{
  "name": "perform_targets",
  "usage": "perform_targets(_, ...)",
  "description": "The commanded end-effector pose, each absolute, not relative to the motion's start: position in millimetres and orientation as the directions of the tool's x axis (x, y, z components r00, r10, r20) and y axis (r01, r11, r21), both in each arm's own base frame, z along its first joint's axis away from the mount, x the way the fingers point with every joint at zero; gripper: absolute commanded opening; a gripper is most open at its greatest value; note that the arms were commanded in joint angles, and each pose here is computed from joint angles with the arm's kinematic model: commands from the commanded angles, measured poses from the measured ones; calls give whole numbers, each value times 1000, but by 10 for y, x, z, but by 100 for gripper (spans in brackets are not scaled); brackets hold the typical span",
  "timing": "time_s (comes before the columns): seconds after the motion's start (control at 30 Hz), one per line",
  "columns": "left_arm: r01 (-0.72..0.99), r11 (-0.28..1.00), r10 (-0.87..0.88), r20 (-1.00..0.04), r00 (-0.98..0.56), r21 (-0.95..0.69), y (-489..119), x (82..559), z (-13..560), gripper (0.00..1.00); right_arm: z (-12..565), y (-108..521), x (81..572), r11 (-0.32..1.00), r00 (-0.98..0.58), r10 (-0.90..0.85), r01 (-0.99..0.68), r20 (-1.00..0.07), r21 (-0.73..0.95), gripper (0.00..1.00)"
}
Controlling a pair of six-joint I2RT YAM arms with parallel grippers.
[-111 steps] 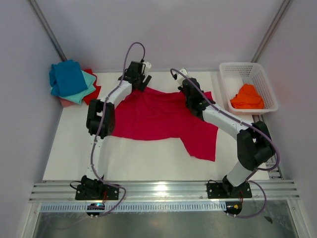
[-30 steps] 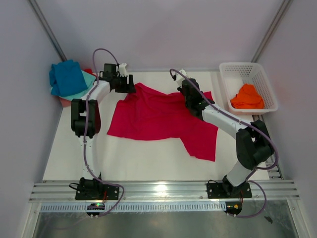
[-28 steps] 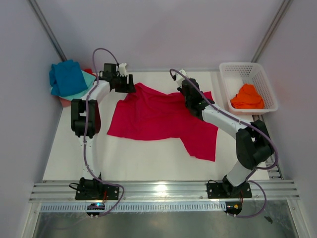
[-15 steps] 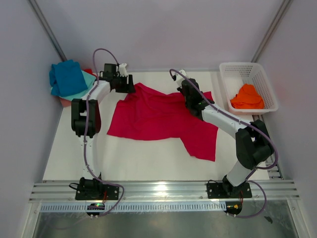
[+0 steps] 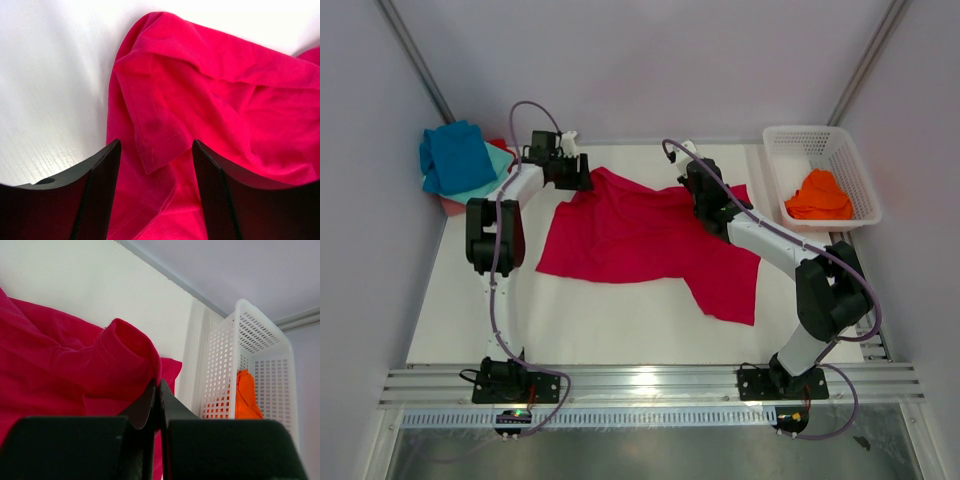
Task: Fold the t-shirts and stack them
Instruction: Flatten the tshirt out
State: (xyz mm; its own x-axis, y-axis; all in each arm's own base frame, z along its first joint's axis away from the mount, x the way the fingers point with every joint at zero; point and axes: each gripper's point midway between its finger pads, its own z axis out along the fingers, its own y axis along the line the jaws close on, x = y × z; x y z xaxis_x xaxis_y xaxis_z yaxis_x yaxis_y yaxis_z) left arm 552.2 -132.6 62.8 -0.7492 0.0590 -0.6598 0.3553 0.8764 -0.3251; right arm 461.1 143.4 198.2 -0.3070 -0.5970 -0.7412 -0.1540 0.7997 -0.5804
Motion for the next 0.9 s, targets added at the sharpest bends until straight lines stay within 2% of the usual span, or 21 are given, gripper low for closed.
perform_targets(0.0, 396, 863, 66, -709, -702, -313, -1365, 5655, 801, 60, 2102, 1446, 4647, 820, -283, -569, -125, -772, -559, 3)
perform_targets(0.03, 395, 863, 65, -706, -705, -315, -1367, 5653, 785, 59, 2088, 1445, 4646, 819, -285, -571, -126, -770, -560, 3)
perform_targets(0.23, 409, 850, 68, -701, -710, -332, -1413, 5640, 770, 31, 2061, 1446, 4647, 817, -289, -573, -129, -767, -562, 3)
perform_targets(0.3, 411, 849, 70, -700, -711, -332, -1414, 5639, 757, 25, 2075, 1443, 4648, 817, -287, -573, -127, -768, -562, 3)
perform_targets(0.33, 412, 849, 71, -701, -709, -331, -1407, 5641, 770, 16, 2075, 1443, 4648, 817, -287, -573, -127, -768, -562, 3)
perform_targets(0.4, 415, 848, 73, -701, -709, -331, -1408, 5641, 788, 9, 2068, 1444, 4649, 817, -288, -574, -128, -767, -563, 3)
perform_targets(0.43, 414, 850, 76, -701, -709, -326, -1400, 5640, 793, 0, 2074, 1447, 4648, 818, -287, -572, -128, -769, -561, 3)
perform_targets(0.7, 400, 879, 99, -719, -687, -261, -1286, 5628, 1005, 0, 2113, 1441, 4653, 819, -282, -569, -120, -772, -561, 3)
perform_targets(0.87, 352, 933, 160, -782, -602, -80, -973, 5651, 1613, 0, 2437, 1343, 4706, 805, -243, -585, -58, -774, -591, 3)
